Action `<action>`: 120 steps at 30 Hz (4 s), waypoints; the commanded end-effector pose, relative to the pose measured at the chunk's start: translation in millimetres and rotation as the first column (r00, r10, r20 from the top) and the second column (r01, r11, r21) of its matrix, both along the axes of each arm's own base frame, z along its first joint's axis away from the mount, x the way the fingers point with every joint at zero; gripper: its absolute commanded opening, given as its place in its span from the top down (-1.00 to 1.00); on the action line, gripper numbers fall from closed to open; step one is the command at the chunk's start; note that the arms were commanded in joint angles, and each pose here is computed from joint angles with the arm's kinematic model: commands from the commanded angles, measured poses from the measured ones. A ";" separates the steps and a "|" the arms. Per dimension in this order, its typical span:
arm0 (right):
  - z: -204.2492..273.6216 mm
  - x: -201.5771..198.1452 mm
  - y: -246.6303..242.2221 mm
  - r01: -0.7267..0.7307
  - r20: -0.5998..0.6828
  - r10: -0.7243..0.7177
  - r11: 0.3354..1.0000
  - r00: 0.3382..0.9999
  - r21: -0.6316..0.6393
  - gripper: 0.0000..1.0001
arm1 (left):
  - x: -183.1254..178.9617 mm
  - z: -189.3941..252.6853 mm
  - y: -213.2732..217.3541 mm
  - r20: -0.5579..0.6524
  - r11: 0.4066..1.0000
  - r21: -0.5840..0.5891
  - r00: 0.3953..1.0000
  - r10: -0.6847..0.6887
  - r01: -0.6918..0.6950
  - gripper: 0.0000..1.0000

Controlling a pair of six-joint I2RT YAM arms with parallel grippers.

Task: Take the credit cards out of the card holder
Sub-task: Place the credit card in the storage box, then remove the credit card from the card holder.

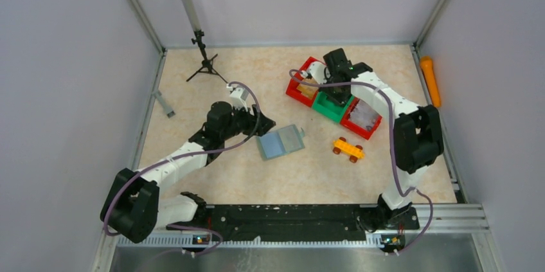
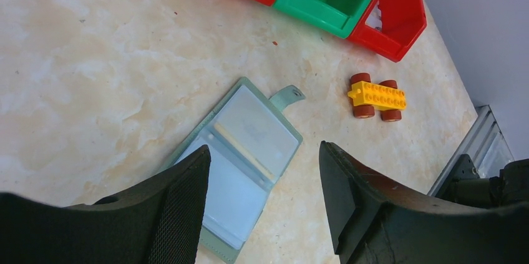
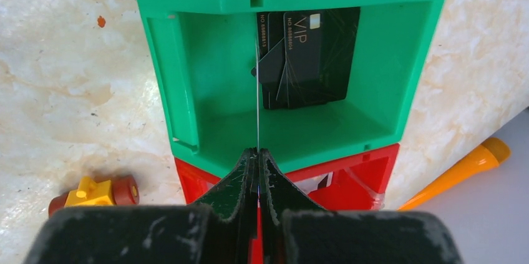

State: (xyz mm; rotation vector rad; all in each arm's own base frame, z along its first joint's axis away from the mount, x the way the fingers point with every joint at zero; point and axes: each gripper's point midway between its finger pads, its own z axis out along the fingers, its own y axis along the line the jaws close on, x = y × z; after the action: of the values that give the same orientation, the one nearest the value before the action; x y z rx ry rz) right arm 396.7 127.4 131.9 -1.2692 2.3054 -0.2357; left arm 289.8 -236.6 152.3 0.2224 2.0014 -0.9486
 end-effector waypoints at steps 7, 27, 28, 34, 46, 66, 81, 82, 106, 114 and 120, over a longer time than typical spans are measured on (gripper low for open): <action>-11.7 32.4 -7.7 0.019 0.031 -0.020 0.999 0.999 0.031 1.00 | 6.6 14.4 -5.2 0.032 1.000 -0.025 0.999 -0.005 0.006 -0.35; -41.7 77.7 -25.6 0.147 0.143 -0.149 0.989 0.979 0.024 0.53 | 3.3 14.6 -13.0 0.020 0.998 -0.046 0.999 -0.049 0.050 -0.34; -41.3 80.6 -28.3 0.160 0.161 -0.160 0.987 0.974 0.016 0.51 | 3.0 13.9 -13.4 0.020 0.997 -0.046 0.998 -0.053 0.054 -0.32; -41.0 89.7 -34.9 0.212 0.219 -0.211 0.977 0.952 0.020 0.49 | 2.8 9.9 -18.7 0.007 0.995 -0.050 0.997 -0.082 0.082 -0.27; 52.1 47.2 35.3 0.056 0.400 -0.168 0.960 0.901 0.275 0.43 | 12.8 2.2 6.4 0.001 0.997 0.053 0.999 0.055 -0.055 -0.36; -39.3 -39.7 130.9 0.391 -0.019 -0.485 0.680 0.874 0.621 -0.70 | -34.0 -34.0 56.1 -0.134 0.978 0.078 0.970 0.203 -0.194 -0.97; -42.4 -63.9 146.1 0.316 -0.075 -0.377 0.632 0.923 0.708 -0.40 | -33.7 -75.8 32.9 -0.412 0.985 0.136 0.898 0.153 -0.106 -0.91; -44.2 -66.3 146.1 0.315 -0.078 -0.372 0.638 0.925 0.703 -0.40 | -34.2 -80.8 31.2 -0.432 0.985 0.140 0.890 0.148 -0.096 -0.88; -49.7 -86.5 162.3 0.300 -0.105 -0.320 0.658 0.942 0.691 1.00 | 4.0 -89.1 -5.0 -0.518 1.000 -0.001 0.855 0.000 -0.001 0.33; -13.8 -76.5 166.5 0.240 -0.038 -0.353 0.548 0.935 0.801 1.00 | 54.9 -76.7 3.0 -0.454 0.989 0.137 0.884 0.110 -0.053 1.00; -18.3 -71.4 132.8 0.251 0.047 -0.480 0.536 0.876 0.806 0.85 | 61.7 -82.6 10.1 -0.348 0.983 0.166 0.927 0.138 -0.084 1.00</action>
State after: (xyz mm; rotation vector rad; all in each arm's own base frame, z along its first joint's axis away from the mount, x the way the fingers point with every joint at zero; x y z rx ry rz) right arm 313.2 267.1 88.6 -0.3565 2.1253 0.4515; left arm 342.9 -232.4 70.9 -0.0335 2.4676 -0.8877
